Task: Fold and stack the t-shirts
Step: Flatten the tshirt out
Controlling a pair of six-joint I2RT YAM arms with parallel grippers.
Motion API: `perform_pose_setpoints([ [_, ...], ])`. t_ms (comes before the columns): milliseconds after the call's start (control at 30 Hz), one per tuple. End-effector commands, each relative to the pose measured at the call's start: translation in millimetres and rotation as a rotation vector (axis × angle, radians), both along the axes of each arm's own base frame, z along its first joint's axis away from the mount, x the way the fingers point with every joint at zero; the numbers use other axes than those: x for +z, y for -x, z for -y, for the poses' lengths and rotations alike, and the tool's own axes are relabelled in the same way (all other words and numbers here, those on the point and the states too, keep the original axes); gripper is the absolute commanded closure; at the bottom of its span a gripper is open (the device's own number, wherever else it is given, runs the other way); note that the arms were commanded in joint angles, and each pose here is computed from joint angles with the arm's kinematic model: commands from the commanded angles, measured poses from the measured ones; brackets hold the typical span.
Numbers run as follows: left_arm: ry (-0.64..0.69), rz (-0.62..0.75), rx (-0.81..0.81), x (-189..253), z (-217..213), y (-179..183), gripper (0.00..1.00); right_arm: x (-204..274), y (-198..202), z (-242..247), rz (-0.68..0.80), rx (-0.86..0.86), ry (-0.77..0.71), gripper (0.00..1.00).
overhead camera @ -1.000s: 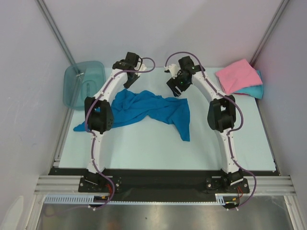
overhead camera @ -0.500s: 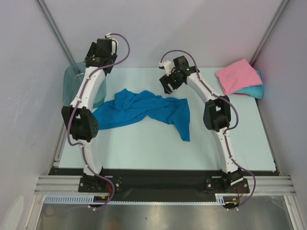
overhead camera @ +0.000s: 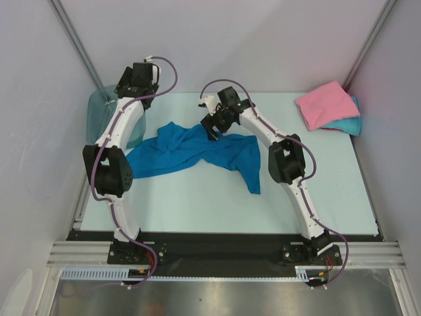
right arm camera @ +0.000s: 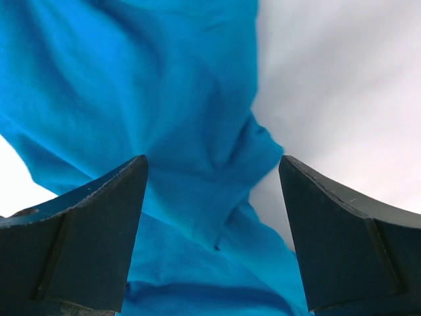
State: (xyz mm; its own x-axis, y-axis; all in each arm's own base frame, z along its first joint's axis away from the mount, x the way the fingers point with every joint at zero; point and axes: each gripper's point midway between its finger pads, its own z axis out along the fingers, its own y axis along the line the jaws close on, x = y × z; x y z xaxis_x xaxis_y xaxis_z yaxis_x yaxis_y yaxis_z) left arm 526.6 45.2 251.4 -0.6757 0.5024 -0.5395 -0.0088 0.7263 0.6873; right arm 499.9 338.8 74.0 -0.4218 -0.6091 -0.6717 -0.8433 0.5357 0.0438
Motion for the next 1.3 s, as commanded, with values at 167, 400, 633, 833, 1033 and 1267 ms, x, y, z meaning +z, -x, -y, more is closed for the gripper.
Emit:
perform_pose_setpoints([
  [167,0.002,0.129,0.010,42.4,-9.9,0.4,0.13,-41.7,15.7,9.4,-0.076,0.017,0.062,0.17],
  [400,0.006,0.129,0.014,37.4,-10.0,1.3,0.13,-57.0,20.0,19.3,-0.109,0.011,0.089,0.30],
  [633,0.003,0.126,0.008,35.8,-8.9,0.3,0.13,-22.5,15.5,27.6,-0.047,-0.014,0.110,1.00],
  [833,0.002,0.125,-0.002,34.0,-8.2,-3.7,0.13,48.9,10.9,68.7,0.073,-0.030,0.147,1.00],
  [1033,0.010,0.139,-0.011,34.8,-5.4,-15.2,0.13,76.8,58.6,109.4,0.067,0.156,0.264,1.00],
  [1267,0.021,0.156,-0.024,36.3,0.7,-29.8,0.13,44.6,143.3,137.6,-0.209,0.364,0.377,1.00],
])
